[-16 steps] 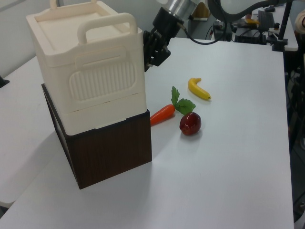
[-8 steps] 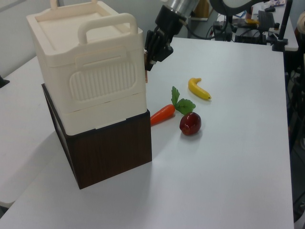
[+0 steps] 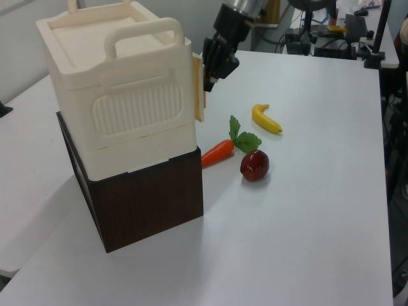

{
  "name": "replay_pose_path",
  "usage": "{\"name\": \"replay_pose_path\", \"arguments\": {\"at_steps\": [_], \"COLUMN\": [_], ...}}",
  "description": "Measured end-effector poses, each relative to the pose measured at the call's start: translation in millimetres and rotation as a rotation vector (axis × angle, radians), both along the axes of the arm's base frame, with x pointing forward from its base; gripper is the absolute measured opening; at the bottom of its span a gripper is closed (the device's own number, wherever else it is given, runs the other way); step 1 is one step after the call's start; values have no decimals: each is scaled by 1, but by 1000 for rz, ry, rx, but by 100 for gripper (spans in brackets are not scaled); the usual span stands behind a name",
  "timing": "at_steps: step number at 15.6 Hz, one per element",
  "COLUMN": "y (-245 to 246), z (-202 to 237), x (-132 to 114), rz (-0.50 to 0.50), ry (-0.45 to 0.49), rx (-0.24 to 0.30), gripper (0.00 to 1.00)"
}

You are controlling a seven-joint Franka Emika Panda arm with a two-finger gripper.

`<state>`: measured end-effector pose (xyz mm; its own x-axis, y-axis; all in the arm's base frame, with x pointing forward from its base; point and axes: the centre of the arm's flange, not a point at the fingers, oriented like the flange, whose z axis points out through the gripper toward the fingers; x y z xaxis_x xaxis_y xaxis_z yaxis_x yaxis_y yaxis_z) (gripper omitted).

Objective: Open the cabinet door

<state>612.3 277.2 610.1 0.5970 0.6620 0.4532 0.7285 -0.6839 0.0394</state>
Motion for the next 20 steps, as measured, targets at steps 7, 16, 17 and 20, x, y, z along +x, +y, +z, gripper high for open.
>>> {"name": "replay_pose_path", "arguments": {"at_steps": [7, 16, 17, 20], "y": [-44, -62, -55, -29], "z": [14, 45, 46, 52], "x": [-17, -46, -49, -60], "rz": [-30, -264, -287, -308], "ry": [152, 281, 289, 289], "rx": [-44, -1, 8, 22], "gripper": [50, 99, 100, 100]}}
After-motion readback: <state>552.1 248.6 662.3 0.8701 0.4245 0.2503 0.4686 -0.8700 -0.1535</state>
